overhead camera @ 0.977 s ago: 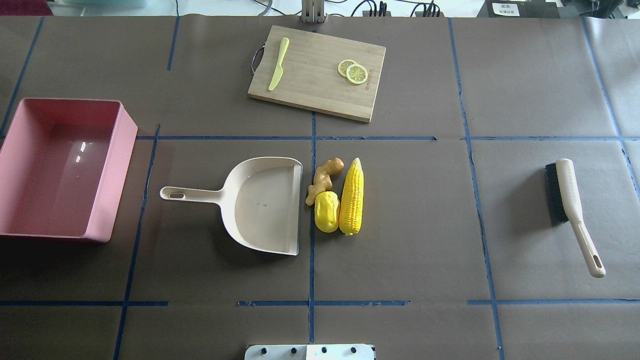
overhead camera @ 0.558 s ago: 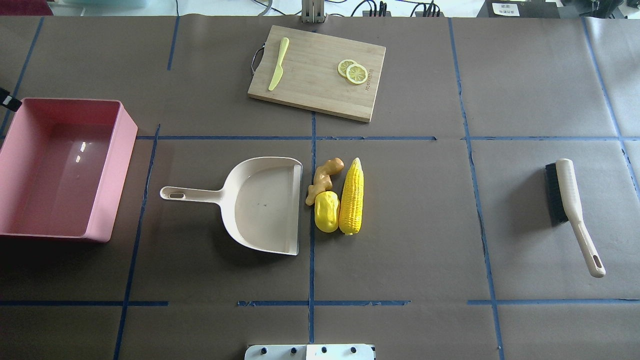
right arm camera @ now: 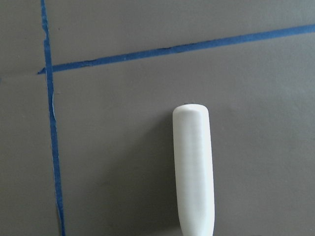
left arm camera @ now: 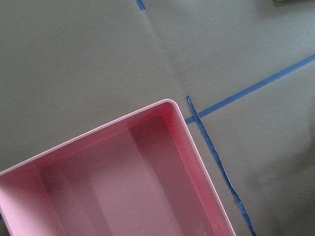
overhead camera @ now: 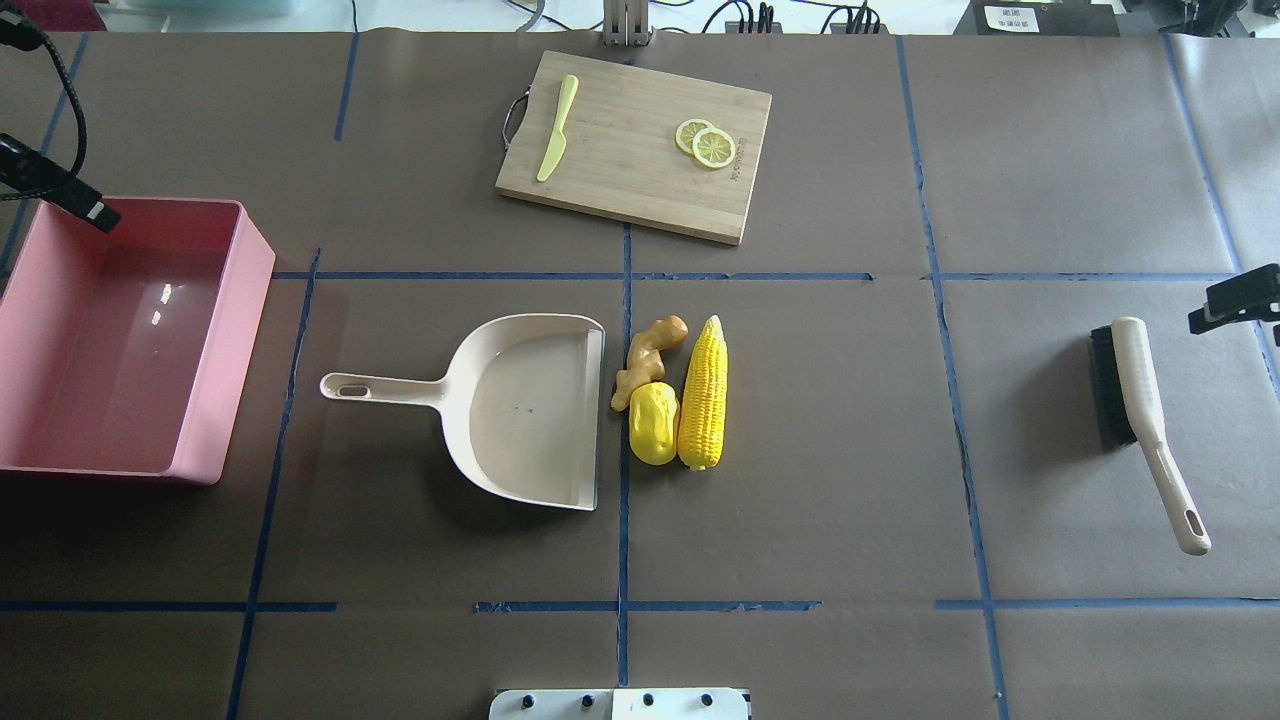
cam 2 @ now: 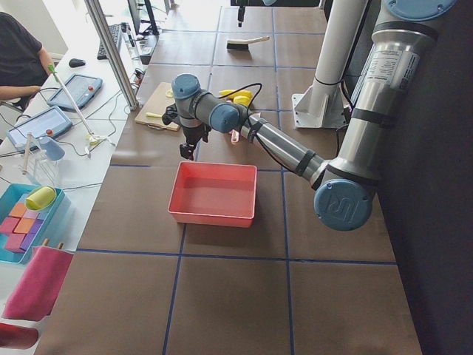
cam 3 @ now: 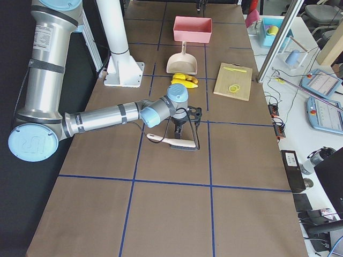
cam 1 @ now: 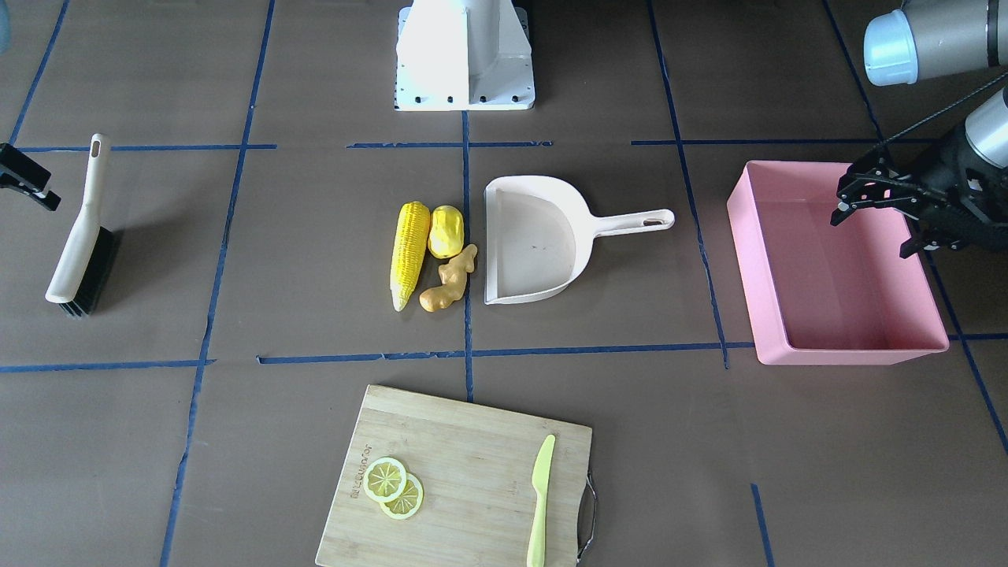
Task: Sweep and dump trash into bin
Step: 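Move the left gripper toward the dustpan handle while the right gripper approaches the brush handle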
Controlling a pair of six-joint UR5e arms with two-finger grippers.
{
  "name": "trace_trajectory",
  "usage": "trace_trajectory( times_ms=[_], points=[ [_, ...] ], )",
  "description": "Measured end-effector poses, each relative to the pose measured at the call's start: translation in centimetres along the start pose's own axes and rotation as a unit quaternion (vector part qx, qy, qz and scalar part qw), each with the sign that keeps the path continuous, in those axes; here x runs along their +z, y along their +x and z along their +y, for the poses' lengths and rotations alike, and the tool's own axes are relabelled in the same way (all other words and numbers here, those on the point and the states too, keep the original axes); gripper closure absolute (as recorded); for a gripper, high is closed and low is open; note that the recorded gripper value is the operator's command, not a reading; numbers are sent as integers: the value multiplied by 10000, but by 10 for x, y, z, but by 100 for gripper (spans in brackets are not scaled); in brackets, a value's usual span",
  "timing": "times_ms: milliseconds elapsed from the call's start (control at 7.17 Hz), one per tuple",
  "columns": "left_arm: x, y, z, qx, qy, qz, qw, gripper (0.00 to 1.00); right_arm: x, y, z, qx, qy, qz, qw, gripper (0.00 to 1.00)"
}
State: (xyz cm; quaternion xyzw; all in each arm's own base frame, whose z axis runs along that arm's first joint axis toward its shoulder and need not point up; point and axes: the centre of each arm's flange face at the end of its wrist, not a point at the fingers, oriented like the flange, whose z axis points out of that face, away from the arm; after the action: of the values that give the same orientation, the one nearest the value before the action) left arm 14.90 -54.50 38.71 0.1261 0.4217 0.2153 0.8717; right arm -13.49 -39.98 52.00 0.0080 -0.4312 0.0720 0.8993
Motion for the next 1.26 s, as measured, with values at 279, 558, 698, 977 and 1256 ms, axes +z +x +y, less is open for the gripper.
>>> trace_trajectory(
  times_ms=[279, 558, 698, 977, 1256],
  points=[
    [8, 11, -1, 89, -59, 52, 9999, 0, 28, -3, 33, 71, -145, 37, 9999, 0],
    [9, 16, -4, 125, -65, 71, 9999, 0, 46, 5, 52, 70, -393, 184, 9990, 0],
    [8, 18, -6, 132, -51, 73, 9999, 0, 58, 10, 58, 72, -519, 275, 9983, 0],
    [7, 20, -8, 142, -34, 77, 9999, 0, 77, 18, 63, 75, -687, 414, 9968, 14],
    [7, 20, -9, 140, -30, 73, 9999, 0, 84, 20, 64, 75, -735, 474, 9961, 32]
  ],
)
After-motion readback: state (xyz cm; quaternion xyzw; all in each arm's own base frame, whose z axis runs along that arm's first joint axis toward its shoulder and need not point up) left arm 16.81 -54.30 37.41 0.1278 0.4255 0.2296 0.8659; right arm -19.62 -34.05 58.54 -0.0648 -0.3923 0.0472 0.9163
